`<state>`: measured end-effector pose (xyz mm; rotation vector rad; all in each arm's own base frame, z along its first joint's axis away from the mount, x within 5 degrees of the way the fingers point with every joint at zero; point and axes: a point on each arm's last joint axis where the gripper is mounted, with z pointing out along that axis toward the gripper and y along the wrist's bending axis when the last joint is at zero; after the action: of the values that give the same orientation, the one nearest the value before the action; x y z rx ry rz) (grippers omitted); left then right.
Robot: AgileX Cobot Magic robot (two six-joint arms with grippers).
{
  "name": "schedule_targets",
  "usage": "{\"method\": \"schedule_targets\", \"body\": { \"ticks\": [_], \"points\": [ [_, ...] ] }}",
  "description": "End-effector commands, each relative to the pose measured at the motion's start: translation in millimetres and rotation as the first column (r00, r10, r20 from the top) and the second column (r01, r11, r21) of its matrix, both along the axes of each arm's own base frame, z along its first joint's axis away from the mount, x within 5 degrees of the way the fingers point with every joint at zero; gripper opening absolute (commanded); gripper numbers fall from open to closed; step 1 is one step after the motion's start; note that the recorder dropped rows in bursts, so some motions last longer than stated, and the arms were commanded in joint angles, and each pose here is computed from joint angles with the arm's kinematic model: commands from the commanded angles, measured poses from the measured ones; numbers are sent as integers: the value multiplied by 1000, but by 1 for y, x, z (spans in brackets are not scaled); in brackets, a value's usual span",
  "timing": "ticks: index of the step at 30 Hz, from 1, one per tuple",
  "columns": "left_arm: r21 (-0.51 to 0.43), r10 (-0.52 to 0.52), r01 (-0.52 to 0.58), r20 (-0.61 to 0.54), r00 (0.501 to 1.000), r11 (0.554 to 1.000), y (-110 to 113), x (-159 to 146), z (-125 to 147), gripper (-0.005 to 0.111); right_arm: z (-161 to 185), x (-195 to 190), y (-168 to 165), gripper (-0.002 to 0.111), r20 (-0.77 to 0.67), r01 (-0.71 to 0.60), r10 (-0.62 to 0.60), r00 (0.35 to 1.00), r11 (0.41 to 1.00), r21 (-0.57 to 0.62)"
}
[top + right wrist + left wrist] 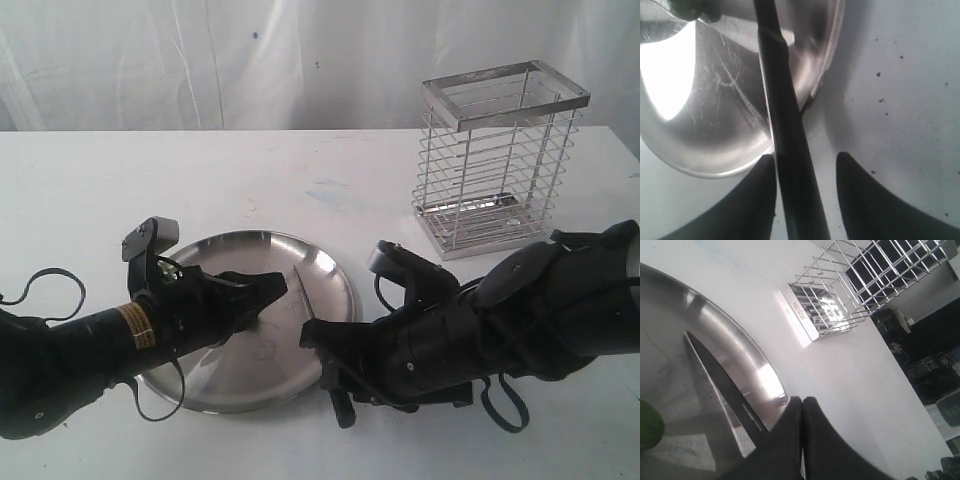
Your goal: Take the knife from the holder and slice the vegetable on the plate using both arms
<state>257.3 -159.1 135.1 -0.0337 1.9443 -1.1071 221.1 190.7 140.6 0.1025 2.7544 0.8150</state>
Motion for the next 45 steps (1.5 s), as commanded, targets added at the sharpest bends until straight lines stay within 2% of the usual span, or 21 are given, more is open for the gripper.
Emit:
{"method": "schedule_targets", "body": {
  "ticks": [1, 19, 26, 37, 41, 45],
  "points": [
    [13, -34, 33, 15, 999, 999, 0, -3, 2, 0, 0, 4, 0, 37, 46, -37, 38, 998, 999, -27],
    [32, -88, 88, 24, 996, 996, -3, -7, 1, 0, -1, 13, 7, 38, 75, -86, 89, 993, 995, -46],
    [37, -103, 102, 26, 994, 994, -4, -8, 1, 0, -2, 13, 6, 51, 91, -134, 141, 986, 988, -76],
    [44, -125, 124, 28, 992, 991, -5, -9, 0, 0, 2, 14, 9, 51, 121, -225, 238, 964, 968, -113],
    [35, -99, 98, 25, 995, 995, -3, -7, 1, 0, 16, 19, 10, 51, 160, -259, 281, 946, 955, -146],
    [1, 4, -4, 12, 1000, 1000, 2, -1, 2, 0, 29, 18, 5, 51, 127, -299, 334, 934, 924, -238]
  ]
}}
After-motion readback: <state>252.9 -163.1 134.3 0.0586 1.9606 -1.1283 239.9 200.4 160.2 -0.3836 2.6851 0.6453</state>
